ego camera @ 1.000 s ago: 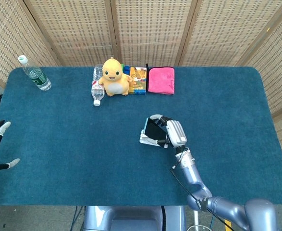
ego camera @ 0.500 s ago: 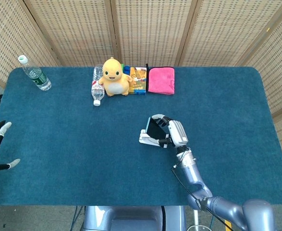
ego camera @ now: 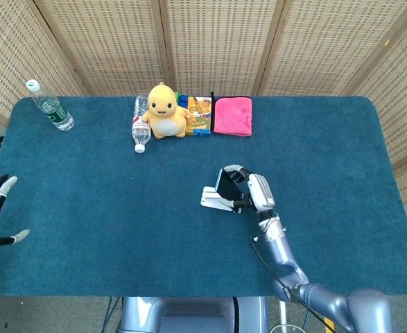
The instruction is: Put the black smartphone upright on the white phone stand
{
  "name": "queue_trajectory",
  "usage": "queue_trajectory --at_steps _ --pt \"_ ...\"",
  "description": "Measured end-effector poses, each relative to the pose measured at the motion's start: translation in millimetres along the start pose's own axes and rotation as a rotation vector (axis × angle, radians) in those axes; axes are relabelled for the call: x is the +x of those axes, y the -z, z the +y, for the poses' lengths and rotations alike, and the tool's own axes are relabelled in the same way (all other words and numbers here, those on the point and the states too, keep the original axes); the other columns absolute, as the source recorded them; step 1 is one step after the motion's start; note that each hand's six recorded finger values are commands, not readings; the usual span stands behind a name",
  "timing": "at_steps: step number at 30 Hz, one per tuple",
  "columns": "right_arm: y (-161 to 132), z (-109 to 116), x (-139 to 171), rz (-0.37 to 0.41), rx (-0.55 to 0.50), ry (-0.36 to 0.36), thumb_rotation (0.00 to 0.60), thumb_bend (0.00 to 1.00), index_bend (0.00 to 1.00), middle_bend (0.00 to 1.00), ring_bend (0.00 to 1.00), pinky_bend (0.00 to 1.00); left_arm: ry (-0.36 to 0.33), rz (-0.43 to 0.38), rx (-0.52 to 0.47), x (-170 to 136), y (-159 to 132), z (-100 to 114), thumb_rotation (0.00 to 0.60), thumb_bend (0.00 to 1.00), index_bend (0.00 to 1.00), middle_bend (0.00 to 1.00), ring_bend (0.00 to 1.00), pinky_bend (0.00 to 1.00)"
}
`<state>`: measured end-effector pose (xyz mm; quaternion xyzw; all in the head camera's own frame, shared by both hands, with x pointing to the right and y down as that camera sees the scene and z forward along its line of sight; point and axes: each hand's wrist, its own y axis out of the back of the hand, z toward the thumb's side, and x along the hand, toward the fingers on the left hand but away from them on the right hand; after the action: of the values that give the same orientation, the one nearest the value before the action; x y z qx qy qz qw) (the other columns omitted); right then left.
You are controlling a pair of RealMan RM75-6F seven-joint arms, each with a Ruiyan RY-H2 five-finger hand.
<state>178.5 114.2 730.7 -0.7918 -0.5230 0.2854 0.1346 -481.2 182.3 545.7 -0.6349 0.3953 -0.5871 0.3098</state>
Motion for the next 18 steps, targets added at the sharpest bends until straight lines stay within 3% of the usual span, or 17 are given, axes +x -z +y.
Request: queue_trajectory --at_steps 3,6,13,18 --pt "0.0 -2.3 2.1 0.014 -0.001 -0.02 0.6 0.27 0.14 0.28 0.33 0.42 -0.001 0.0 0.001 0.0 -0.3 -0.2 0.6 0.0 0.0 0.0 0.0 0.0" --pt "-0.3 -3.2 3.6 0.028 -0.003 -0.037 0.6 0.21 0.07 0.19 0.27 0.42 0.0 0.0 0.001 -0.1 -0.5 -0.5 0.6 0.0 0.0 0.0 0.0 0.0" --pt "0.5 0.2 3.0 0.036 0.016 -0.041 0.6 0.13 0.04 0.1 0.2 0.42 0.0 0.0 0.0 -0.4 -0.4 -0.3 0.6 0.0 0.0 0.0 0.0 0.0" --pt "-1.7 3.2 3.8 0.049 0.026 -0.056 0.6 0.05 0.0 0.01 0.04 0.25 -0.001 -0.002 0.002 -0.7 -0.8 -0.4 0.6 0.0 0.0 0.0 0.0 0.0"
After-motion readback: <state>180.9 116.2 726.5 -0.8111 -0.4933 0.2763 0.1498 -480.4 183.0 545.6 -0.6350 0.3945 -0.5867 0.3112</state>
